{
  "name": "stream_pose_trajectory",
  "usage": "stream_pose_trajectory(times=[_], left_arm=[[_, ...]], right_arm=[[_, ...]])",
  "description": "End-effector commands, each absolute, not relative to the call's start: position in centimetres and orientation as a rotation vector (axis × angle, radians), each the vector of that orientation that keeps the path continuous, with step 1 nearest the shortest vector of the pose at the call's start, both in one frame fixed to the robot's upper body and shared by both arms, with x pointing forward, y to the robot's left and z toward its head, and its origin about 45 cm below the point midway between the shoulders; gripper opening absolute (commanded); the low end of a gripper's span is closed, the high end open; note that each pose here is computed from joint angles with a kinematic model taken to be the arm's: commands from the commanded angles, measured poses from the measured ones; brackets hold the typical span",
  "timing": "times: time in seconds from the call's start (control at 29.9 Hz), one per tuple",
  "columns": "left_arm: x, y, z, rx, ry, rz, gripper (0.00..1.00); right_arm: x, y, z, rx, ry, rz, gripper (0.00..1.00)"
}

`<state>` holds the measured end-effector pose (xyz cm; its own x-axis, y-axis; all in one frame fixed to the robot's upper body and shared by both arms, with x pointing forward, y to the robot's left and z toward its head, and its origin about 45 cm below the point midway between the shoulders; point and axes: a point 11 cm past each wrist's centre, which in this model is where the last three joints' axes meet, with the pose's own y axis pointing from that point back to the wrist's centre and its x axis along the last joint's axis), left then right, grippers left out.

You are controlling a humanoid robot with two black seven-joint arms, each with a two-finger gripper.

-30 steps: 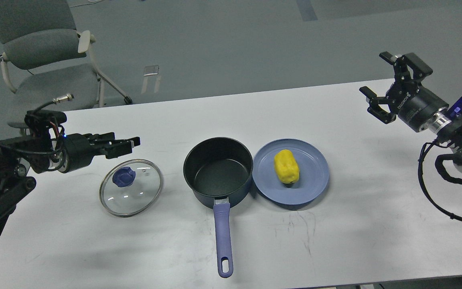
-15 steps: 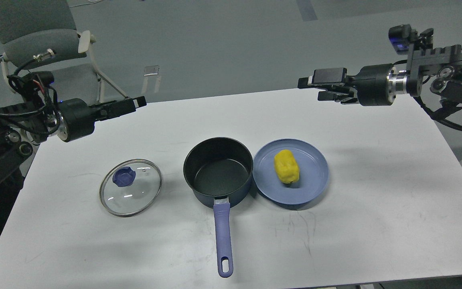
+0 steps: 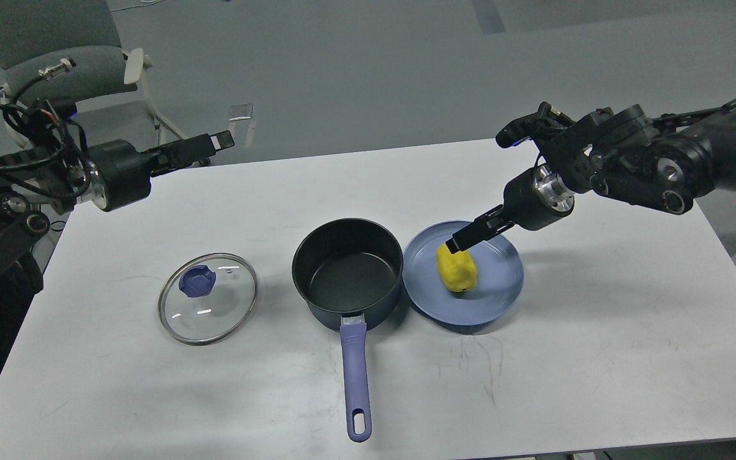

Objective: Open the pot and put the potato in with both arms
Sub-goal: 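Lower the right gripper onto the yellow potato and grasp it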

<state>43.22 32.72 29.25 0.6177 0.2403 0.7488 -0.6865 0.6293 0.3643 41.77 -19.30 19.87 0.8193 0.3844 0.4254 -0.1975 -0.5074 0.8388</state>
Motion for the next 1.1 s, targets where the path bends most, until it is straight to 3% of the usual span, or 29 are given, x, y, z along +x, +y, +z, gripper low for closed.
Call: stream_pose_trajectory(times=[0.0, 0.47, 1.07], left_arm=[[43.3, 32.7, 29.4, 0.696, -0.72, 0.587, 0.98], [43.3, 32.9, 29.6, 0.702, -0.724, 0.589, 0.98], [43.1, 32.7, 29.8, 0.696, -0.728, 0.58, 0.98]], right_arm=[[41.3, -18.3, 19.1, 1.965, 0.19, 0.722, 1.0], [41.4, -17.4, 17.8, 1.912, 0.231, 0.734, 1.0], [41.0, -16.8, 16.4, 1.913, 0.245, 0.721, 0.9]])
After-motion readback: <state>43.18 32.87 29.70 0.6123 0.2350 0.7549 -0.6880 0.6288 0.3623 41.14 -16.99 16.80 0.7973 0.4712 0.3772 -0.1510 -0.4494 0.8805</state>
